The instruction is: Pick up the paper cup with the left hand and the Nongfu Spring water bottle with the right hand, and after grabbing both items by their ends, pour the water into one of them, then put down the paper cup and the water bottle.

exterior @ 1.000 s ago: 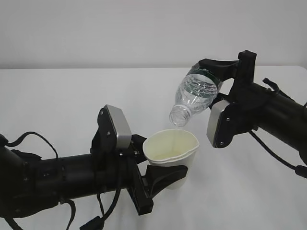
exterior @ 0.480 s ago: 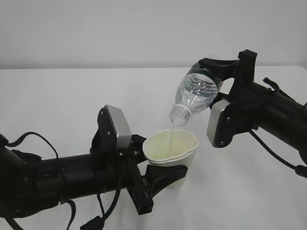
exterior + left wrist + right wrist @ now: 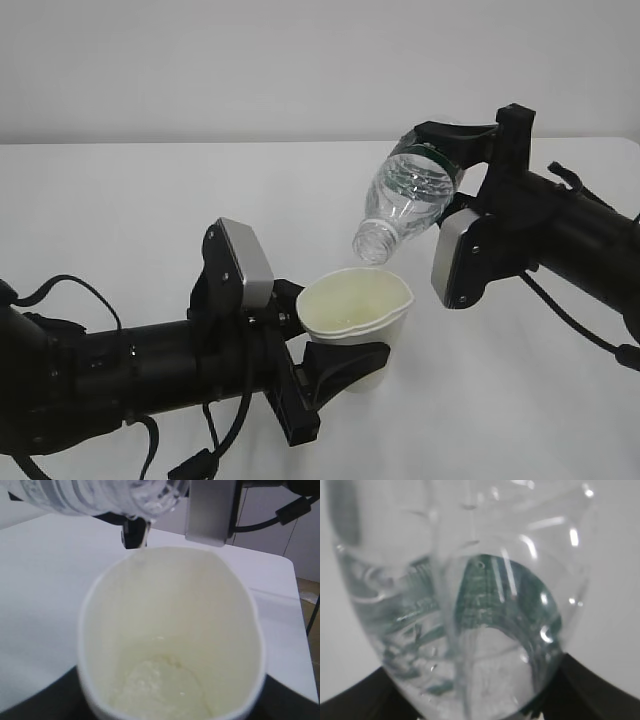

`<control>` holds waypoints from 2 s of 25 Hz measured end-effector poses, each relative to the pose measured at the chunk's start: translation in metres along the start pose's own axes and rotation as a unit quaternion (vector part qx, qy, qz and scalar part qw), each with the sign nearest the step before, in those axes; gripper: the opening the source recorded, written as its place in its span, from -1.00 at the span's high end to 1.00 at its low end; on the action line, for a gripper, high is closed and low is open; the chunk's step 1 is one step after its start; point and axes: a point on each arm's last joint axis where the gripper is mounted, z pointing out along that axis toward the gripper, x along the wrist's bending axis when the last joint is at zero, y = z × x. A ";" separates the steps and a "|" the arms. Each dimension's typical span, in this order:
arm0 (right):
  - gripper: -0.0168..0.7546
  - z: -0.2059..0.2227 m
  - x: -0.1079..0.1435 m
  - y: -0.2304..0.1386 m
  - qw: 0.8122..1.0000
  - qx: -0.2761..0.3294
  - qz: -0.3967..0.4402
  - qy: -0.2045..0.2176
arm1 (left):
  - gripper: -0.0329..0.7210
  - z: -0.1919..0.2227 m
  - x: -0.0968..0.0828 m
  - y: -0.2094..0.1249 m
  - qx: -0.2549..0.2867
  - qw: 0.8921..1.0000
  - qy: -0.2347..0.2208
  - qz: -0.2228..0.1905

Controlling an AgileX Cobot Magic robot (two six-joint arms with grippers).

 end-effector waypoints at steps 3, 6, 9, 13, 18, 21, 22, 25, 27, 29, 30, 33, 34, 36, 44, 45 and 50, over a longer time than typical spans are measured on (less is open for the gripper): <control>-0.28 0.000 0.000 0.000 1.000 0.000 -0.002 0.000 | -0.21 0.000 0.000 0.000 0.000 1.000 0.000 0.000; -0.28 0.000 0.000 0.000 1.000 0.000 -0.002 0.000 | -0.21 0.000 0.000 0.000 0.000 1.000 0.000 0.000; -0.28 0.000 0.000 0.000 1.000 0.000 -0.002 -0.001 | -0.21 0.000 0.000 0.000 0.000 1.000 0.000 0.000; -0.28 0.000 0.000 0.000 1.000 0.000 -0.002 -0.001 | -0.21 0.000 0.000 0.000 0.000 1.000 0.000 0.000; -0.28 0.000 0.000 0.000 1.000 0.000 -0.003 -0.001 | -0.21 0.000 0.000 0.000 -0.001 1.000 0.002 -0.001; -0.28 0.000 0.000 0.000 1.000 0.000 -0.004 -0.001 | -0.21 0.000 0.001 0.000 -0.002 1.000 0.008 -0.004; -0.28 0.000 0.000 0.000 1.000 0.000 -0.006 -0.001 | -0.21 0.000 0.002 0.000 -0.003 1.000 0.010 -0.005; -0.28 0.000 0.000 0.000 1.000 0.000 -0.006 -0.001 | -0.21 0.000 0.002 0.001 -0.003 1.000 0.011 -0.005; -0.28 0.000 0.000 0.000 1.000 0.000 -0.006 -0.001 | -0.21 0.000 0.002 0.001 -0.003 1.000 0.012 -0.006; -0.28 0.000 0.000 0.000 1.000 0.000 -0.006 -0.001 | -0.21 0.000 0.002 0.001 -0.003 1.000 0.012 -0.006; -0.28 0.000 0.000 0.000 1.000 0.000 -0.006 -0.001 | -0.21 0.000 0.002 0.001 -0.003 1.000 0.012 -0.006; -0.28 0.000 0.000 0.000 1.000 0.000 -0.007 -0.001 | -0.21 0.000 0.002 0.001 -0.003 1.000 0.012 -0.006; -0.28 0.000 0.000 0.000 1.000 0.000 -0.007 -0.001 | -0.21 0.000 0.002 0.001 -0.003 1.000 0.012 -0.006; -0.28 0.000 0.000 0.000 1.000 0.000 -0.008 -0.001 | -0.21 0.000 0.002 0.001 -0.003 1.000 0.012 -0.006; -0.28 0.000 0.000 0.000 1.000 0.000 -0.010 -0.001 | -0.21 0.000 0.002 0.000 -0.002 1.000 0.012 -0.006; -0.28 0.000 0.000 0.000 1.000 0.000 -0.011 -0.001 | -0.21 0.000 0.002 0.000 -0.002 1.000 0.012 -0.006; -0.28 0.000 0.000 0.000 1.000 0.000 -0.012 -0.001 | -0.21 0.000 0.002 0.000 -0.002 1.000 0.012 -0.006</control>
